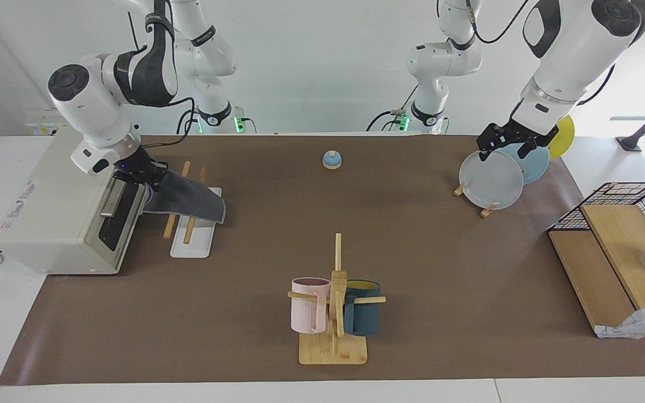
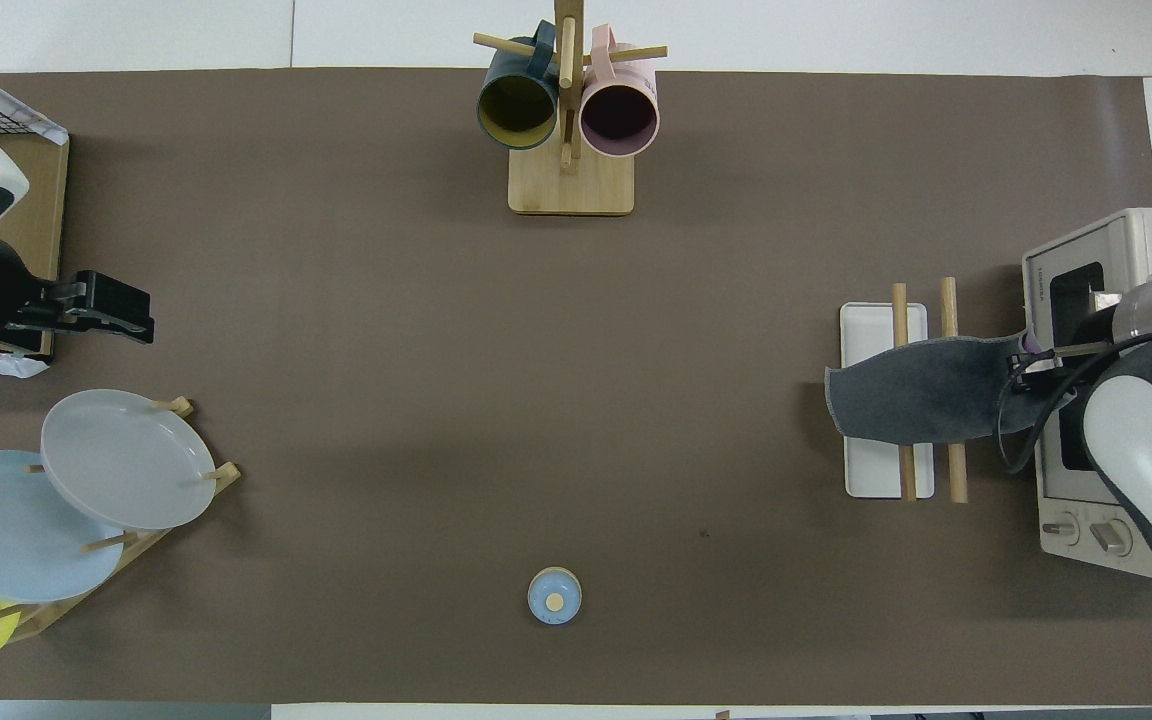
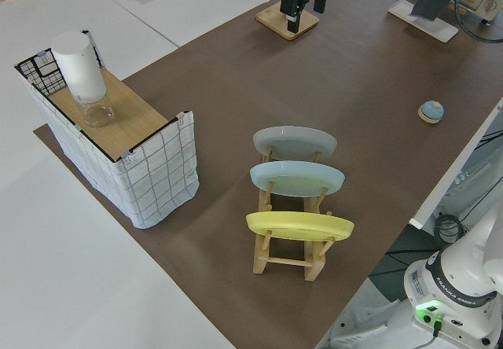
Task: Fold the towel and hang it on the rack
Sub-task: 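Drape the towel over the dowels and open the right gripper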
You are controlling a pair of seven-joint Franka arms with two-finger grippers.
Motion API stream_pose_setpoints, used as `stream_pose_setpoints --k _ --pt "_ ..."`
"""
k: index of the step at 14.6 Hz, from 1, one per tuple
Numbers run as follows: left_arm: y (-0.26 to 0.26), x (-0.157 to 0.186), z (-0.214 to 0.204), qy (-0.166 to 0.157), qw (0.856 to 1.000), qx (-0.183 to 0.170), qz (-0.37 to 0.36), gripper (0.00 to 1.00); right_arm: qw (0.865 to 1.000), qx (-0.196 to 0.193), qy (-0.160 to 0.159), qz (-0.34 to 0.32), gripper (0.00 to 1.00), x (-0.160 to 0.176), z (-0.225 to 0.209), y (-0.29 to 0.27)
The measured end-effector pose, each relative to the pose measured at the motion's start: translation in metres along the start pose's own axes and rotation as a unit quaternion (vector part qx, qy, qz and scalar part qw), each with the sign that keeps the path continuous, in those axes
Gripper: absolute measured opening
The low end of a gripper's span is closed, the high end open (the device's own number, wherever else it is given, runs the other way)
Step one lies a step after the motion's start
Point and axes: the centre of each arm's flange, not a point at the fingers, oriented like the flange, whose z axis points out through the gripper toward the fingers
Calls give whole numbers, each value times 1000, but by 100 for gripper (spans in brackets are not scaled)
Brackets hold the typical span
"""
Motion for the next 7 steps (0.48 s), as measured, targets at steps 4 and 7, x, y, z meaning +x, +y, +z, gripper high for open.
stream_pose_setpoints --k 4,7 --pt "-3 0 0 1 1000 0 -2 100 1000 -1 2 0 42 0 -1 -1" --pt "-3 0 0 1 1000 0 1 100 1000 -2 9 -1 77 2 -7 -1"
